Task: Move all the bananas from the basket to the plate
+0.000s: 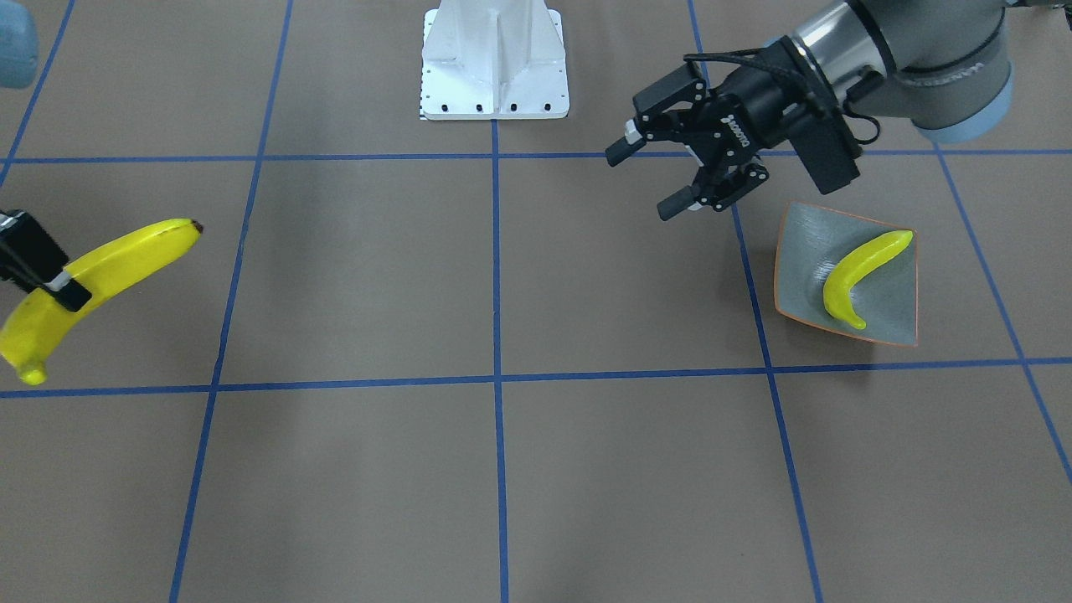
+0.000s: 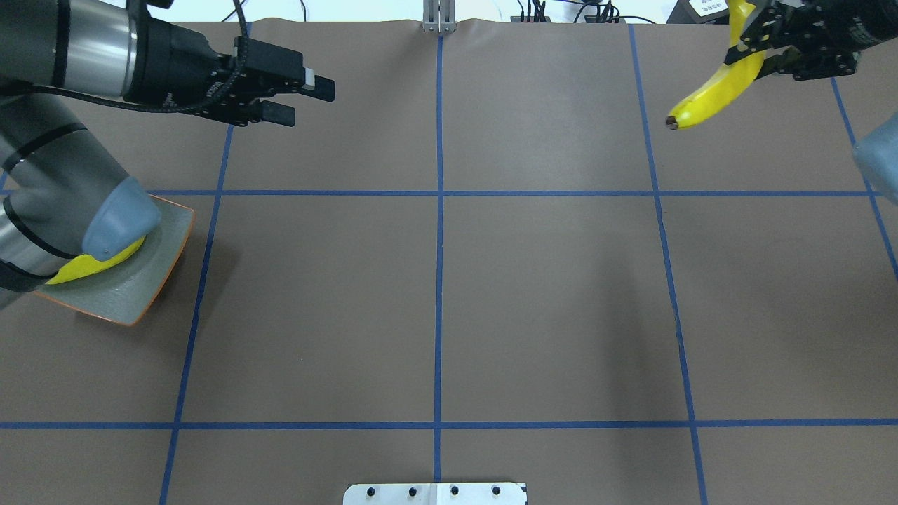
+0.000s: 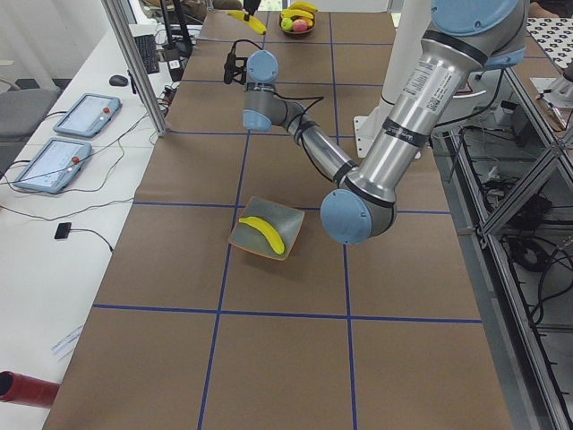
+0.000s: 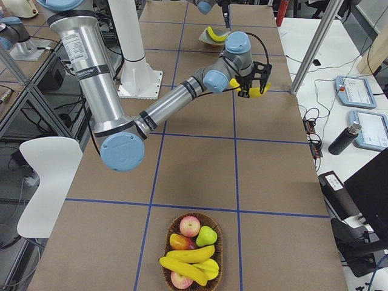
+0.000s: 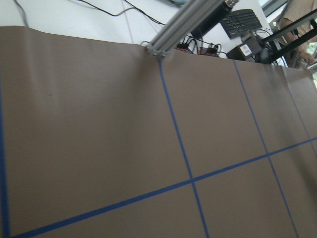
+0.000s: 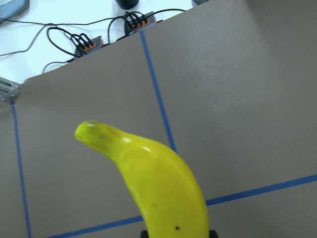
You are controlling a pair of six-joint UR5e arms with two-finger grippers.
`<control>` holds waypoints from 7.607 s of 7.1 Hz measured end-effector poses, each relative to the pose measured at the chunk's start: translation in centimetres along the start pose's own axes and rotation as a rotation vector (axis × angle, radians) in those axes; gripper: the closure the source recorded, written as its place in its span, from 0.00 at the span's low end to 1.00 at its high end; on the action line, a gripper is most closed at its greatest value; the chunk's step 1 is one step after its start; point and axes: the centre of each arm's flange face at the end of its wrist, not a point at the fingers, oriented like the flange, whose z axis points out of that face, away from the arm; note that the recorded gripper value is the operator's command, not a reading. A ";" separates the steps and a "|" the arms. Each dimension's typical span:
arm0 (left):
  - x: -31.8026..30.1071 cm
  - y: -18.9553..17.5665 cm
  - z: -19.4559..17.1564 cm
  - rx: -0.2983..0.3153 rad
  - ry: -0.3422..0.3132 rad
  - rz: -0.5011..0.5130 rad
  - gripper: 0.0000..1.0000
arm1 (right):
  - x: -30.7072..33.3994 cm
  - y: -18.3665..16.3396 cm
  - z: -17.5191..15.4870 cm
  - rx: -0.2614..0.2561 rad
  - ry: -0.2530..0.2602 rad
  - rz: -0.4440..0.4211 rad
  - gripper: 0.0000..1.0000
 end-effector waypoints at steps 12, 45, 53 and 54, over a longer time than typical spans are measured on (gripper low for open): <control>4.7 8.1 4.4 -0.138 0.119 -0.066 0.05 | -16.5 22.6 3.9 -0.034 -0.269 -0.041 1.00; -36.6 6.4 -17.6 -0.116 -0.212 0.202 0.00 | 27.3 -8.6 -1.8 -0.021 0.252 -0.502 0.00; -30.1 0.8 -14.8 -0.065 -0.155 0.233 0.00 | 64.5 -7.1 -9.7 -0.172 0.375 -0.584 0.03; -29.9 0.8 -14.8 -0.064 -0.153 0.236 0.00 | 67.1 -6.5 -9.5 -0.186 0.377 -0.528 0.03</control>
